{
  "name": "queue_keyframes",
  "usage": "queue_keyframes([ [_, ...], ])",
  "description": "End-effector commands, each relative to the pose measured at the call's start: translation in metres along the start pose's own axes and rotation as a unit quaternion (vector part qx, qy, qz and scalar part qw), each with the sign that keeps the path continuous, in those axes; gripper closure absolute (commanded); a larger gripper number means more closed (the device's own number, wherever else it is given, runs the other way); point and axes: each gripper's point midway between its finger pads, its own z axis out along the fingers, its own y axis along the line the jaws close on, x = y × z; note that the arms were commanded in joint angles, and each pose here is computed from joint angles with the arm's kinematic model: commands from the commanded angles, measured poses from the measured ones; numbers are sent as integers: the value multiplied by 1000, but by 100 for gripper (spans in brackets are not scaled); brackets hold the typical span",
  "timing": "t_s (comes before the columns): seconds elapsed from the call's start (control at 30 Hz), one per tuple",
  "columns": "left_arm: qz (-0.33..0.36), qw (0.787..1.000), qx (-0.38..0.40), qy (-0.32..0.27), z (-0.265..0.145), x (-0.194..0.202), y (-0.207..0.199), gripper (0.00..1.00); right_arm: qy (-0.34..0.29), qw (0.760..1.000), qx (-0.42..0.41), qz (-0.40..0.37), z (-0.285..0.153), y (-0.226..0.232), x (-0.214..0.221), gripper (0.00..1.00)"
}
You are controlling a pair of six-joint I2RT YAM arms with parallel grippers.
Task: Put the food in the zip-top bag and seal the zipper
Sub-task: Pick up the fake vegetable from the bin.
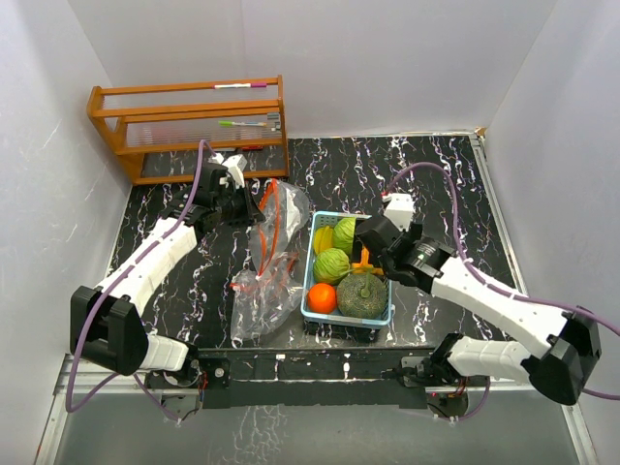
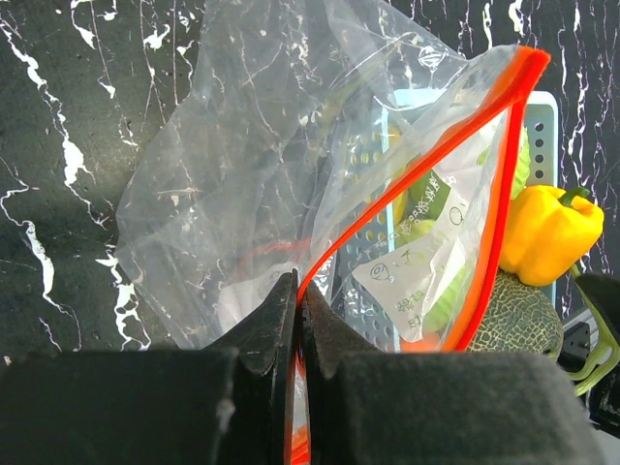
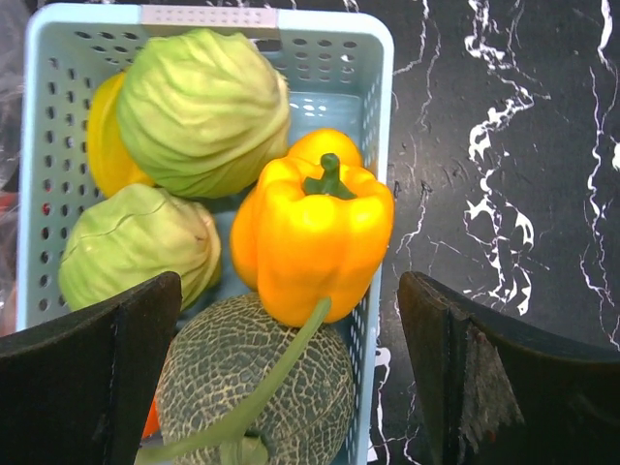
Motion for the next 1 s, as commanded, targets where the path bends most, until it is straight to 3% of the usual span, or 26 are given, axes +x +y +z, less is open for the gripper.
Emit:
queue_keyframes([
  [0.0,1,1000,20,-9,-8,-3,-8,100,-3,999,19,46,20,-5,-11,2],
  [0.43,4,1000,19,-9,-8,-3,-8,100,11,998,-18,53,47,4,-2,3],
  [0.83,4,1000,18,-9,-8,-3,-7,100,28,999,6,39,58,-6,14,6],
  [0.97,4,1000,18,-10,-9,-3,-7,100,27,999,11,35,61,-6,13,12],
])
